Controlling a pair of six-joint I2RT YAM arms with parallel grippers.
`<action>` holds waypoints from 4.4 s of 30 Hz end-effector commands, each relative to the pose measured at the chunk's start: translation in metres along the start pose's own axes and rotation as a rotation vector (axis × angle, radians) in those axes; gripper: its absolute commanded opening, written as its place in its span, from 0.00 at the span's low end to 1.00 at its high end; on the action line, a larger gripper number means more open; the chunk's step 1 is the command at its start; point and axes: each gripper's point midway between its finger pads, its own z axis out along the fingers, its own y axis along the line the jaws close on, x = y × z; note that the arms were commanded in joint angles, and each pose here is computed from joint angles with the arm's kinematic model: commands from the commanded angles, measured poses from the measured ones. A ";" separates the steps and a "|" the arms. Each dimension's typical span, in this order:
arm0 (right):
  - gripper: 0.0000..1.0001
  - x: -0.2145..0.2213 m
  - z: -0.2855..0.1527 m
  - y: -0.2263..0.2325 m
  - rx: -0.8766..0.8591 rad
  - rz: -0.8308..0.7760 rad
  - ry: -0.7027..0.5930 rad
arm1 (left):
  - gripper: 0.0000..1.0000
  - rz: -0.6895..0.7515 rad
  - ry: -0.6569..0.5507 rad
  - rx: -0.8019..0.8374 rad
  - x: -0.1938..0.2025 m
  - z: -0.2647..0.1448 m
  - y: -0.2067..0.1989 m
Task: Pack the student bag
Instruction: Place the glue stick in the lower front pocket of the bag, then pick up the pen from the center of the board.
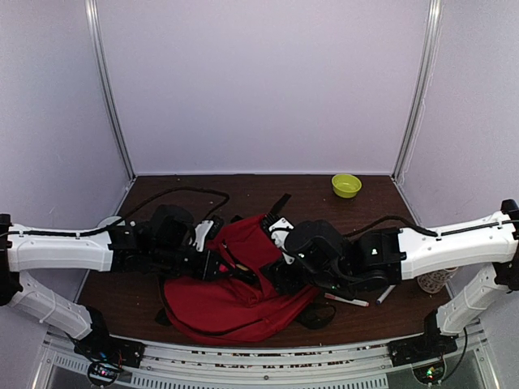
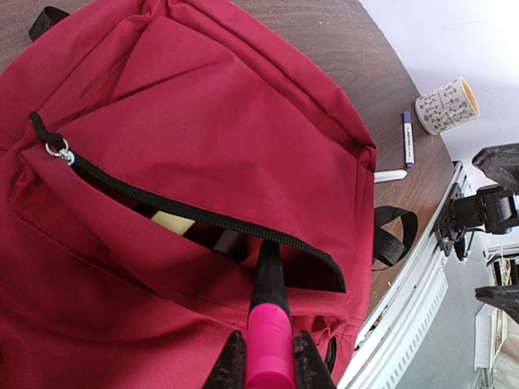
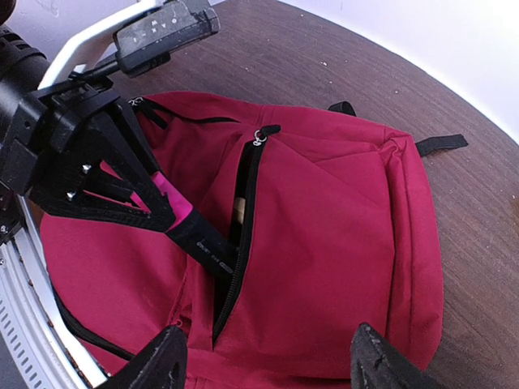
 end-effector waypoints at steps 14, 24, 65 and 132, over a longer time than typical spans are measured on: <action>0.70 -0.001 -0.007 -0.010 0.019 0.047 -0.021 | 0.00 -0.137 -0.012 0.097 -0.003 0.054 -0.001; 0.69 0.001 -0.009 -0.013 0.024 0.043 -0.021 | 0.00 -0.136 0.007 0.096 -0.008 0.080 0.003; 0.71 -0.008 -0.026 -0.052 0.202 0.116 -0.058 | 0.59 0.068 -0.160 -0.333 -0.031 -0.018 0.061; 0.75 0.201 -0.006 -0.131 0.191 0.418 0.517 | 0.86 0.093 -0.299 -0.442 -0.032 -0.081 0.078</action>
